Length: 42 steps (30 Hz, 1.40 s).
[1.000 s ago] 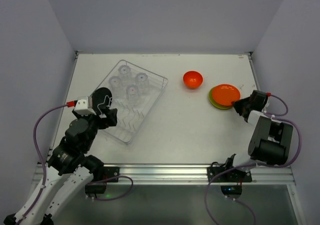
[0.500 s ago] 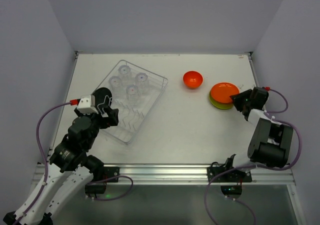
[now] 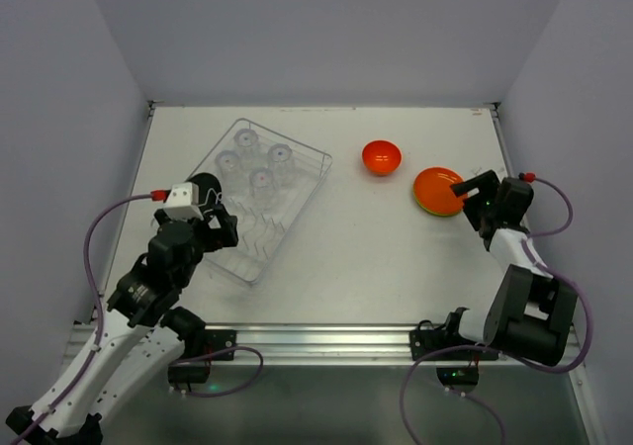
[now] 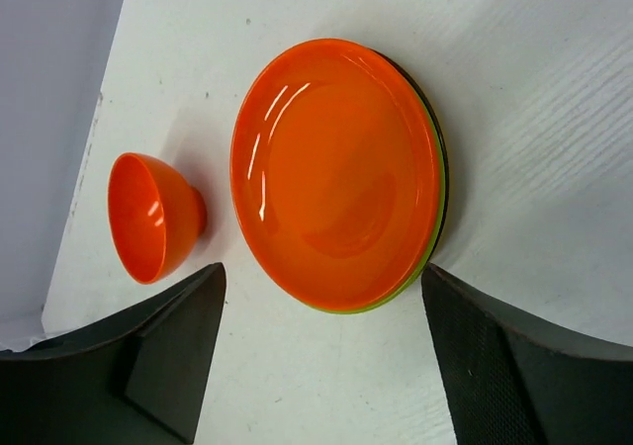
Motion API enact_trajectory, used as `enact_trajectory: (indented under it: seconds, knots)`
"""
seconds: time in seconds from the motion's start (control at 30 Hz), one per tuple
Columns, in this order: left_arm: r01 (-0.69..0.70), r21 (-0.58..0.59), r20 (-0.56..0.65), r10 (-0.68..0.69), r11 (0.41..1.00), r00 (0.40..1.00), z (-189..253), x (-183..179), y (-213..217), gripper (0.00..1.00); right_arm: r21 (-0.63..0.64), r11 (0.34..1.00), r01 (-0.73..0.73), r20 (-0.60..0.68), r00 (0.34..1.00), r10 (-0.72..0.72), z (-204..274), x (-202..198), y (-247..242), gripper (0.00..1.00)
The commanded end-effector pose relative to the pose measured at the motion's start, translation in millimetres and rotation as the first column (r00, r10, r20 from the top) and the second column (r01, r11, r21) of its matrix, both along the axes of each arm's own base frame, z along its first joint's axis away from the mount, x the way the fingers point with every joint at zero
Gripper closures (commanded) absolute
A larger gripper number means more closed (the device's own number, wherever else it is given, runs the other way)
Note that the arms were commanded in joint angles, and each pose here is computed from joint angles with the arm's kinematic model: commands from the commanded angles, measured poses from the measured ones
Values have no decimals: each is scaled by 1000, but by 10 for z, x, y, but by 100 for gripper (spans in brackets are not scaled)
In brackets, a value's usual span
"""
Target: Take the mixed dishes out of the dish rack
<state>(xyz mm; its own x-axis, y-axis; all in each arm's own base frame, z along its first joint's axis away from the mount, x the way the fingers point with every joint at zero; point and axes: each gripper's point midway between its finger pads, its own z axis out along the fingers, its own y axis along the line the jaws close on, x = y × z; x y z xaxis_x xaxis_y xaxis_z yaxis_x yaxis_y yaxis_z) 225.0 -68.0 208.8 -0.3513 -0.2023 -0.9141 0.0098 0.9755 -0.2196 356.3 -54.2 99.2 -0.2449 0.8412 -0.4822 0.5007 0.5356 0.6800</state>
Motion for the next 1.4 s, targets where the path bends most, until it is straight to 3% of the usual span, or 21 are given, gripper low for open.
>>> enact_trajectory:
  seconds: [0.0,0.1,0.23,0.27,0.43,0.6,0.83,1.0,1.37]
  knots:
    - [-36,31,18,35,999,999,119,62,62,0,-27,999,-41,0,999,41,82,-42,48,17]
    - [-16,82,0,16,996,1000,204,137,27,0,-93,990,-107,56,992,112,326,-80,160,1]
    - [-79,286,-96,111,955,989,267,372,158,0,-272,924,-269,69,952,298,669,-179,683,1]
    - [-141,328,-79,175,934,981,338,443,253,0,-282,911,-301,82,938,335,703,-208,771,1]
    - [-56,584,-155,179,810,972,124,793,370,0,-264,858,-442,184,850,494,899,-384,1106,1]
    - [-51,520,-225,195,852,955,-54,1183,755,0,-255,803,-538,285,752,594,1010,-485,1356,1]
    - [72,516,-408,171,854,897,-549,1353,887,1,-206,753,-625,310,689,656,1021,-503,1527,1]
    - [114,501,-493,174,858,852,-821,1318,1008,16,-238,740,-629,347,656,670,1154,-583,1563,1]
    - [105,568,-423,180,817,888,-548,1353,1083,49,-230,711,-665,375,614,695,1199,-646,1644,1]
